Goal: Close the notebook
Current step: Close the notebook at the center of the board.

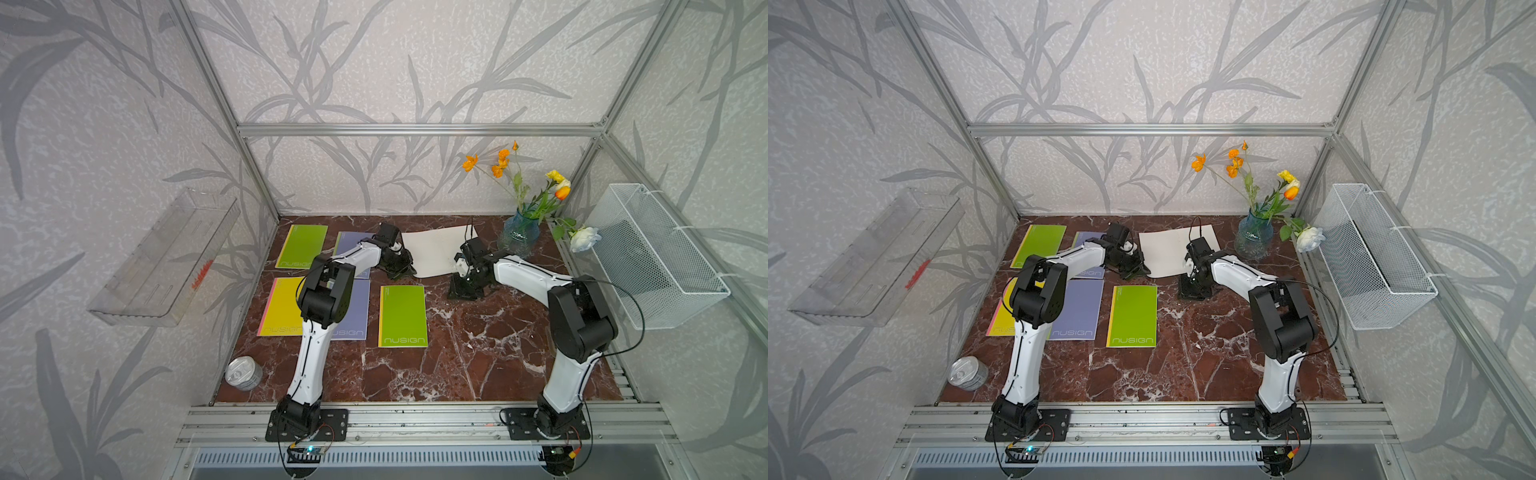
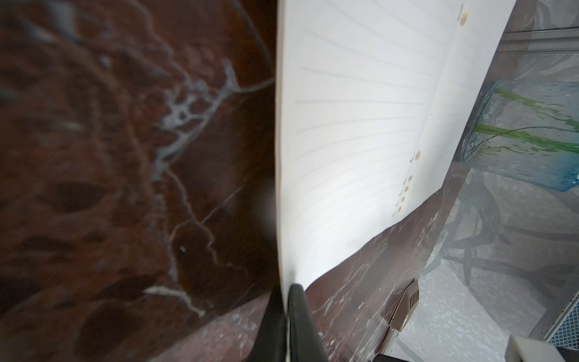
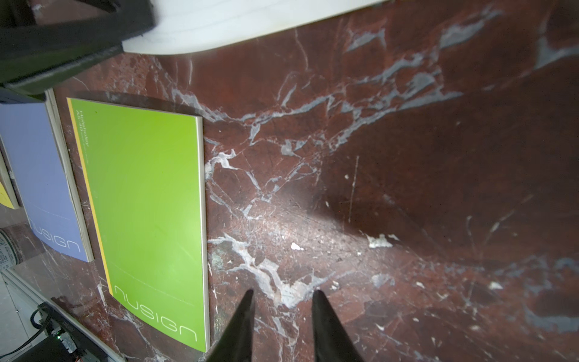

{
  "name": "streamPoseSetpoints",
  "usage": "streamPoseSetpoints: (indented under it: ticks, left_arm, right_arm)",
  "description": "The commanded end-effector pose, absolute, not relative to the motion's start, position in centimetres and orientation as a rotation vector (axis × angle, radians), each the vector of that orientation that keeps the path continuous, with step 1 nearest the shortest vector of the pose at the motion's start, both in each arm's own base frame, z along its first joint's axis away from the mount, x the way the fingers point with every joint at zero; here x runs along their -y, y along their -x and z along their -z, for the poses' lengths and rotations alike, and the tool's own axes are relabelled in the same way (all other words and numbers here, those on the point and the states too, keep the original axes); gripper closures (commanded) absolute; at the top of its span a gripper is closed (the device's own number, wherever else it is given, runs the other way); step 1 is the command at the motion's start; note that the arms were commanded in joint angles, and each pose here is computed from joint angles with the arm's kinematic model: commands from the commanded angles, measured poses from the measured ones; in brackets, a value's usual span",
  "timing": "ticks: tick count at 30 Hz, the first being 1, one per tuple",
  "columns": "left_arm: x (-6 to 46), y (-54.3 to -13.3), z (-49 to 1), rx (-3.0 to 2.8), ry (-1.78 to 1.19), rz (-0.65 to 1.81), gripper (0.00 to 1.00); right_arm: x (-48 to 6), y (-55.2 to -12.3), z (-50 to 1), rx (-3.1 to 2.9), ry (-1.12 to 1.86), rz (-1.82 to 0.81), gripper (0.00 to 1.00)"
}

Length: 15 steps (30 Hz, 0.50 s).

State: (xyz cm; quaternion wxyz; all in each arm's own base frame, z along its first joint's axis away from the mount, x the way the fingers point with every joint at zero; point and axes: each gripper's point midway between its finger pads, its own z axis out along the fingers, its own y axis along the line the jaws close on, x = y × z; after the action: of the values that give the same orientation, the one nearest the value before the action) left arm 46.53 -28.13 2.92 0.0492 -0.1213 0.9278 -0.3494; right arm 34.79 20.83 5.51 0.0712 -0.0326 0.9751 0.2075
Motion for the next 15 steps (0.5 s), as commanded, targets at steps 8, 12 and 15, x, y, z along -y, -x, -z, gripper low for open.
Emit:
streamPoseSetpoints:
  ticks: [8, 12, 15]
  left_arm:
    - [25.9, -45.8, -5.3, -2.814, 0.351, 0.981, 0.96]
    - [24.5, -45.4, -5.8, -2.832, 0.335, 0.923, 0.96]
    - [23.4, -45.0, -6.1, -2.842, 0.328, 0.894, 0.96]
  right_arm:
    - [-20.5, -34.6, -7.0, -2.902, 0.084, -0.632, 0.68]
    - [-20.4, -34.5, -7.2, -2.898, 0.084, -0.630, 0.68]
    - [-20.2, -34.2, -7.2, -2.897, 0.081, -0.625, 0.68]
